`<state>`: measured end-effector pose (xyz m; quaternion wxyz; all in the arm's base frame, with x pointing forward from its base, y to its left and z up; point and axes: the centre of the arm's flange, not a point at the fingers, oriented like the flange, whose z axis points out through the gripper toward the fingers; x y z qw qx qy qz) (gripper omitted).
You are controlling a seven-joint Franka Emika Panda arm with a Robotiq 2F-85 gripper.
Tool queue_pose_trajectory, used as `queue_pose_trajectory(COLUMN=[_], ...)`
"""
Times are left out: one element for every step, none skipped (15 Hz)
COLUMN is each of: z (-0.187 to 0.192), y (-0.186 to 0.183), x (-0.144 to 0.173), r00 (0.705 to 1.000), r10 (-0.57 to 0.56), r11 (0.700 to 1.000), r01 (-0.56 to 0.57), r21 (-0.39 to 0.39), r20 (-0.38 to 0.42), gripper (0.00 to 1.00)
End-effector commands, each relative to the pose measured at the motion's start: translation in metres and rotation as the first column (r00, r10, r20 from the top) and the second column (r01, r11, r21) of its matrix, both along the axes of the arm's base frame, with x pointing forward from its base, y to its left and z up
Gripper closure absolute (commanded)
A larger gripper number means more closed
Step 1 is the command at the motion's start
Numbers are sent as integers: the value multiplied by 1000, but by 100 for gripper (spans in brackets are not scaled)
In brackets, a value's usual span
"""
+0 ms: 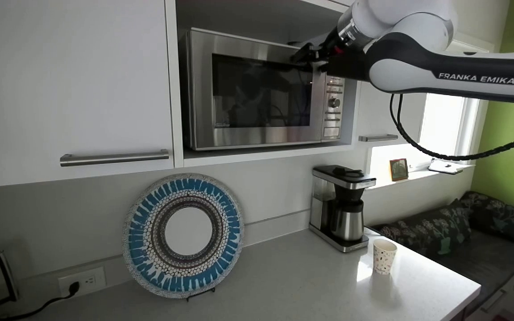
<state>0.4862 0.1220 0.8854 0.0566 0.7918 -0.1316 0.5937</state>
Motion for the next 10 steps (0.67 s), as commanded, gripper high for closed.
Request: queue_pose_trajectory(z=[2, 1, -2, -4, -6, -8, -9, -10, -13, -18], y=[-12, -16, -19, -22, -24, -27, -30, -34, -39, -46], x=[-10, -15, -19, -24, -28, -32, -38, -42, -45, -47], r00=[990, 984, 979, 974, 971, 968, 965, 965, 967, 965], r10=[-65, -78, -89, -91, -91, -87, -80, -67, -37, -18], r11=[998, 997, 996, 996, 995, 996, 996, 997, 999, 1000], r01=[67, 80, 92, 94, 95, 90, 84, 71, 40, 17], r21=[6, 7, 5, 5, 5, 5, 7, 7, 7, -8], r20=[-127, -159, -181, -206, -223, -236, -249, -253, -251, -260], gripper=[15, 8, 1, 0, 0, 0, 0, 0, 0, 0])
